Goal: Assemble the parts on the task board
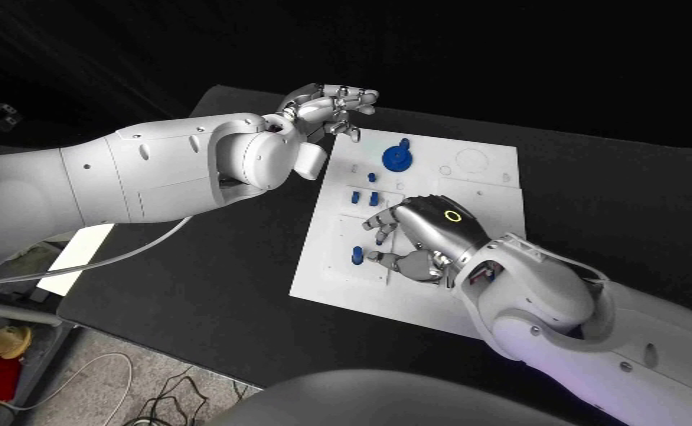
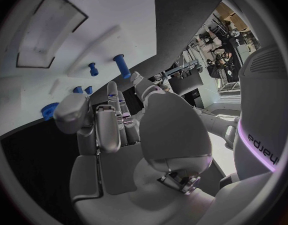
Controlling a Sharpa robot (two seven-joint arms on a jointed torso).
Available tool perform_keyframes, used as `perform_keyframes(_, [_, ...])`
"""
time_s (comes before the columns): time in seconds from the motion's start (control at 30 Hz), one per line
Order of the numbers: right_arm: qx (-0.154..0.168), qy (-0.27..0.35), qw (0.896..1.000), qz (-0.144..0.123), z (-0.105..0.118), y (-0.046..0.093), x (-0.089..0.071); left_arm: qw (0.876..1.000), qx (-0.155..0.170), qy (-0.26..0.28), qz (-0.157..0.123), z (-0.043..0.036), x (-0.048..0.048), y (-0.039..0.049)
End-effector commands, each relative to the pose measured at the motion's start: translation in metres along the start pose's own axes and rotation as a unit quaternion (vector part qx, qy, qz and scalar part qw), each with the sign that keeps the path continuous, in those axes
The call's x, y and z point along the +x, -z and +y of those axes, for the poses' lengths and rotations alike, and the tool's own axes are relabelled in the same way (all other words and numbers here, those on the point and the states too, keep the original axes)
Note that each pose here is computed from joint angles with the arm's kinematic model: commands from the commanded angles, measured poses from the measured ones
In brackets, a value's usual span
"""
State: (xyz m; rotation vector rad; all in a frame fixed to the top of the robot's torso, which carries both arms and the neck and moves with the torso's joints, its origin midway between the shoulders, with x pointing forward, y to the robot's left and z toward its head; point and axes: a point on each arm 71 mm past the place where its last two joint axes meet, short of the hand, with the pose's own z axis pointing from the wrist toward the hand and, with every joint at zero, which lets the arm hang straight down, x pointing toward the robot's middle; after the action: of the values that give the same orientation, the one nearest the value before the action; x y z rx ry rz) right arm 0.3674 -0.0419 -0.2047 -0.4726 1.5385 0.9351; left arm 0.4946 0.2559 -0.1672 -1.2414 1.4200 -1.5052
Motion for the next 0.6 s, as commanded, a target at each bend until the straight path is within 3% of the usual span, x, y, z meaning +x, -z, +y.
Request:
perform_keyframes(0.03, [0.002,-0.067,0.996,-0.057,-0.012,0.014,-0.022,1.000,0.003,0.001,0.010,-0.0010,0.0015,0.0001])
perform_keyframes(0.17, [0.049,-0.118,0.991,-0.039,-0.036,0.033,-0.037,1.000,0.003,0.000,0.008,-0.0015,0.0002,0.0015])
perform_keyframes(0.3, [0.101,-0.143,0.985,-0.011,-0.062,0.062,-0.050,1.000,0.003,-0.001,0.005,-0.0020,-0.0018,0.0029])
perform_keyframes(0.43, [0.136,-0.129,0.982,0.012,-0.077,0.084,-0.056,1.000,0.003,-0.001,0.003,-0.0022,-0.0042,0.0036])
perform_keyframes(0.6, [0.175,-0.107,0.978,0.035,-0.088,0.097,-0.056,1.000,0.002,-0.001,0.003,-0.0016,-0.0045,0.0028])
